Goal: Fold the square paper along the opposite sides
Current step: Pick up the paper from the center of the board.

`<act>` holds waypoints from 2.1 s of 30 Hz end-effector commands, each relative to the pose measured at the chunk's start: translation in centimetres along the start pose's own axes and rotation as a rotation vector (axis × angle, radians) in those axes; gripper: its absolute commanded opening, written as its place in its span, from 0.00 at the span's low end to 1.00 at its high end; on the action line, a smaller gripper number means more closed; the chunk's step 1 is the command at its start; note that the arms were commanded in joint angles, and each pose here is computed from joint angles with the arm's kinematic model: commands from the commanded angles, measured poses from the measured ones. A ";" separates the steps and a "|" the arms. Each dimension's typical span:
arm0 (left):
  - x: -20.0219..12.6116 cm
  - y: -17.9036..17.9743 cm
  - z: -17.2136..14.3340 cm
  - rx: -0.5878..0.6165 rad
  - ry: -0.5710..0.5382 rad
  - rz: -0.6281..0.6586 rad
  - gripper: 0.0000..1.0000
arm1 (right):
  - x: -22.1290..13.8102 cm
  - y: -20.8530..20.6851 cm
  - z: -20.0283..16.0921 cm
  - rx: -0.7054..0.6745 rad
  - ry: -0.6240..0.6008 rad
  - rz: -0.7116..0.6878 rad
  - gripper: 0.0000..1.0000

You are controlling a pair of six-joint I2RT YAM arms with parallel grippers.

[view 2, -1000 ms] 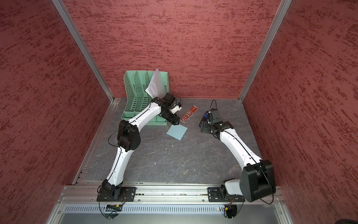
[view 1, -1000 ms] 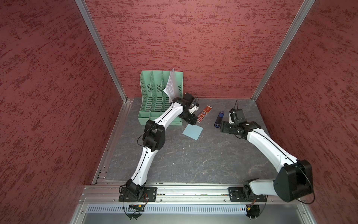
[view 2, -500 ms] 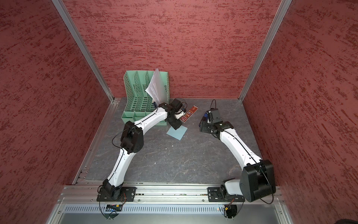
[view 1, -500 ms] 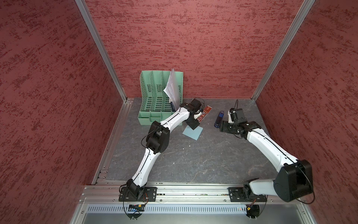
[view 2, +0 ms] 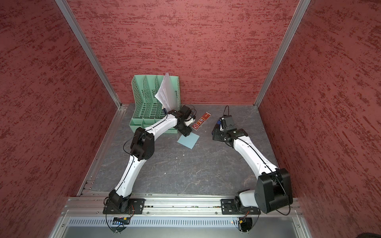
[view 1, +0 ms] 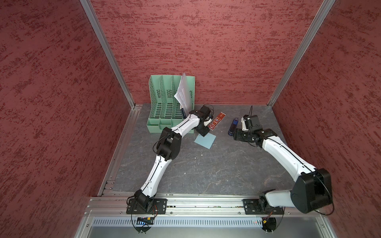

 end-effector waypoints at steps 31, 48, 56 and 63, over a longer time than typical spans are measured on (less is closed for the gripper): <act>2.4 -0.2 -0.7 -0.009 0.037 -0.072 0.27 | 0.0 0.5 0.0 -0.032 0.009 0.048 0.37; 0.3 0.4 -0.2 -0.053 -0.007 -0.071 0.00 | -1.1 0.9 -0.1 -0.065 -0.018 0.095 0.37; -8.1 0.0 1.7 -0.104 -0.158 -0.050 0.00 | -6.5 4.0 -0.6 -0.153 -0.183 0.424 0.81; -17.3 -1.2 2.3 -0.109 -0.299 0.008 0.00 | -10.0 4.6 -0.5 -0.198 -0.329 0.550 0.95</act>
Point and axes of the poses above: each gripper's point midway between its finger pads, its own x axis out along the fingers, its own y axis along the line the jaws close on, z = x × y, the point moved 4 cm from there along -x, back along the fingers, and after that the axes turned 9 degrees about x, right-handed, at the moved point
